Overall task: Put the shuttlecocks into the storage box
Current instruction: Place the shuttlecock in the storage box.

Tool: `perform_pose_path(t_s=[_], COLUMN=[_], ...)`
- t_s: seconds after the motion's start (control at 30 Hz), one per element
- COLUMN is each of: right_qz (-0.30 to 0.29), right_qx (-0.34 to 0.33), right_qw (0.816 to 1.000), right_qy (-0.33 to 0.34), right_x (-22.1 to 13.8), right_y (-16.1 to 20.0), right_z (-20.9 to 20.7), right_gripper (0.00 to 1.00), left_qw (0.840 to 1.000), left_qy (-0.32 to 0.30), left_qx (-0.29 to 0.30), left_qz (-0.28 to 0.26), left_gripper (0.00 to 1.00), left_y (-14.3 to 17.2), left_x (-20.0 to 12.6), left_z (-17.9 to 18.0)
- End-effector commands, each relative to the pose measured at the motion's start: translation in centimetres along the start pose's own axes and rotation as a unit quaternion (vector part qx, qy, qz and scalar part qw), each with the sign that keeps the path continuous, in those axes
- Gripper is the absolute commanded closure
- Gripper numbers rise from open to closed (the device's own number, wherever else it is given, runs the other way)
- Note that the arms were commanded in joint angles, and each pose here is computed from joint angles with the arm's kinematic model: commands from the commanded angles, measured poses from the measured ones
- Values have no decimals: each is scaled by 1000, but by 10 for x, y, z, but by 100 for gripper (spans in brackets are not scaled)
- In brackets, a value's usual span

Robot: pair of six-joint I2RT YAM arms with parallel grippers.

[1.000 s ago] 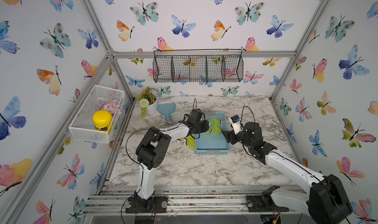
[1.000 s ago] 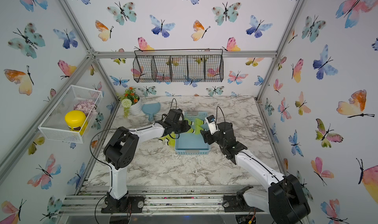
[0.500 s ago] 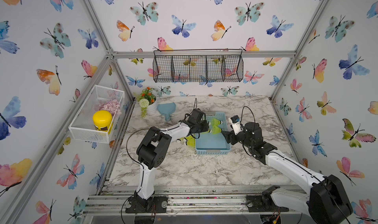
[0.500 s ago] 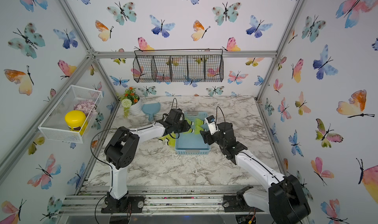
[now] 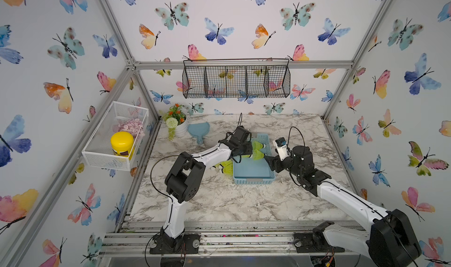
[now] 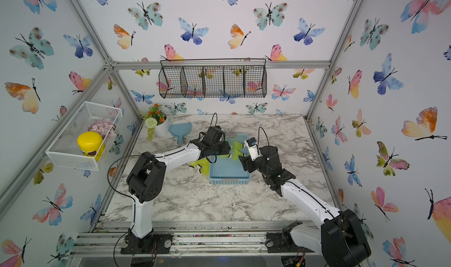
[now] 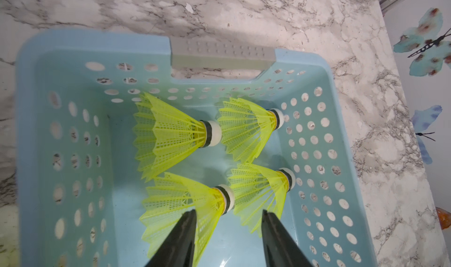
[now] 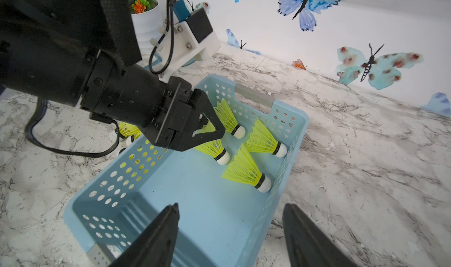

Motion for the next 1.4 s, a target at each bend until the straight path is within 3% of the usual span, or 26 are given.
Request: perform_pose_path(t_s=[0.0,0.57,0.9,1.07,1.37], right_qz=[-6,-6,-7,1,15], right_qx=[0,-4,14,17,16], right_qw=[1000,1000,998,997,996], right_qy=[0,9,58,76,83], right_x=[-4,-5,-8,-10,-10], right_y=[-2,-3,-3,1,2], right_z=[1,-1,-12,-15,-17], right_gripper=[27,27,27,27,26], left_qw=[999,993,986,980,989], left_qy=[-45,-96,-114,-148,-133], left_qx=[24,63,95,104,38], left_qz=[11,-7,-75,-78,-56], left_gripper=[50,46,38,38,36], left_y=[7,3,-24,-21,3], left_x=[1,-15,-85,-118,-157], left_z=[8,8,1,20,90])
Point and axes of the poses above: each gripper's point midway between its finger pads, its own x axis out along the fingers, its own z axis along the line the jaws close on, y = z × x, the point moved 6 cm from there along -x, back along the fingers, and after that the axes turned 5 degrees about x, right-handed, at the moved point
